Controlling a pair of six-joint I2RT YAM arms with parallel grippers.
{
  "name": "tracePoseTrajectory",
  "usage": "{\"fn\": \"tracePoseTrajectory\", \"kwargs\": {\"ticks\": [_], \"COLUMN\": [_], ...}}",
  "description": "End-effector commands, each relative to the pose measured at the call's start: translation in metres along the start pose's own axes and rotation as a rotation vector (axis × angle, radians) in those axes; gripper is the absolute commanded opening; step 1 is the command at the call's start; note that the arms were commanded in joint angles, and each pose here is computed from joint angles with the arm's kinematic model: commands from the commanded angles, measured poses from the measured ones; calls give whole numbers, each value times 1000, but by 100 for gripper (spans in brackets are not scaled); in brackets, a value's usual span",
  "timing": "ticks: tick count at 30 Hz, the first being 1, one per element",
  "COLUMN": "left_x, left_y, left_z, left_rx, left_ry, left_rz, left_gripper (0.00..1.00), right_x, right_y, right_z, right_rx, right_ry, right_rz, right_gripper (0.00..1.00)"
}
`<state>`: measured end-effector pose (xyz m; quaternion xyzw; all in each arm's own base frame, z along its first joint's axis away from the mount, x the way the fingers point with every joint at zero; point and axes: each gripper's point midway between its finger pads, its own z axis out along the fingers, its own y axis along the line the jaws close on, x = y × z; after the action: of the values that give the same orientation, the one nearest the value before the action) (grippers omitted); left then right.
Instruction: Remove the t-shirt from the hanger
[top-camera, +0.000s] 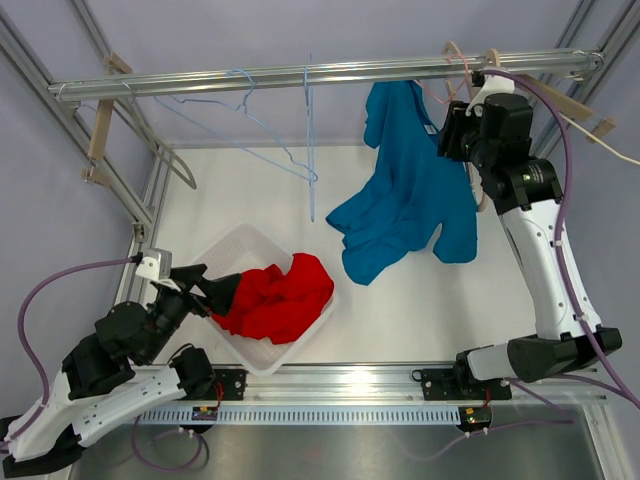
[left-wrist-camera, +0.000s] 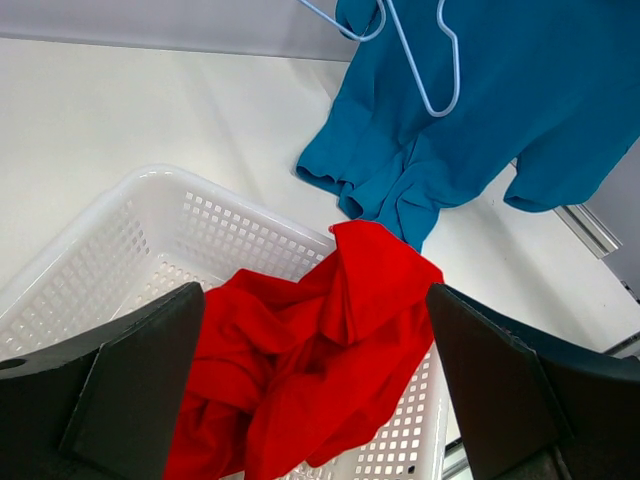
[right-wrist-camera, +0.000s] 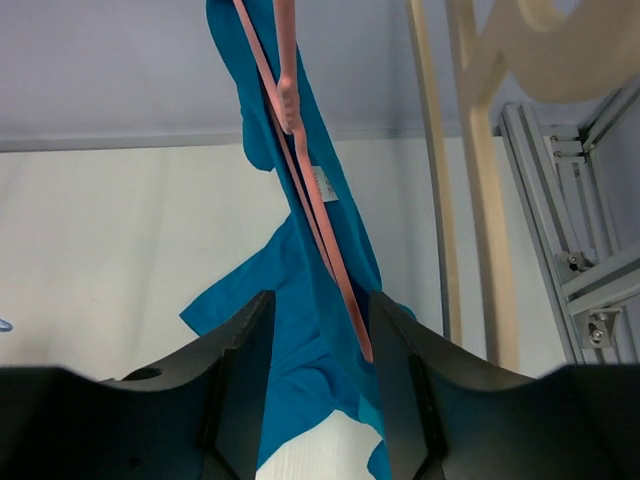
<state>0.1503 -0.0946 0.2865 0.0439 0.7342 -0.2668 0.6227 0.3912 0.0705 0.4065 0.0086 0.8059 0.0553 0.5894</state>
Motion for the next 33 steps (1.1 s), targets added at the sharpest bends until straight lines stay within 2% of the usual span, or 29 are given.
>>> {"fn": "tracePoseTrajectory", "kwargs": {"ticks": [1, 2, 4, 8, 10, 13, 19, 28, 30, 33], "left_x": [-9, -10, -10, -10, -10, -10, -7, -5, -5, -2], "left_y": [-7, -7, -7, -7, -8, -7, -9, -15, -19, -24], "left_z": [1, 1, 1, 1, 1, 1, 3, 4, 4, 7], "left_rx": [30, 29, 30, 28, 31, 28, 34, 60, 77, 97], "left_ry": [-33, -35, -34, -32, -31, -32, -19, -8, -7, 10], "left_rz": [-12, -12, -12, -9, -9, -9, -4, -18, -20, -11], "left_gripper": [99, 99, 99, 99, 99, 99, 99, 99, 99, 99], "right_x": [3, 0, -4, -15, -19, -22, -37, -75, -72, -55], "right_y": [6, 10, 15, 47, 50, 48, 57, 60, 60, 59], "right_z": [18, 19, 17, 2, -4, -5, -10, -56, -62, -58], "right_rx": [-42, -59, -84, -260, -278, -265, -289, -311, -319, -315], "right_ry": [18, 12, 6, -24, -44, -63, -96, -268, -281, -232], "right_rz": [-30, -25, -11, 36, 48, 67, 99, 153, 156, 164], "right_gripper": [49, 48, 37, 23, 11, 1, 0, 0, 0, 0]}}
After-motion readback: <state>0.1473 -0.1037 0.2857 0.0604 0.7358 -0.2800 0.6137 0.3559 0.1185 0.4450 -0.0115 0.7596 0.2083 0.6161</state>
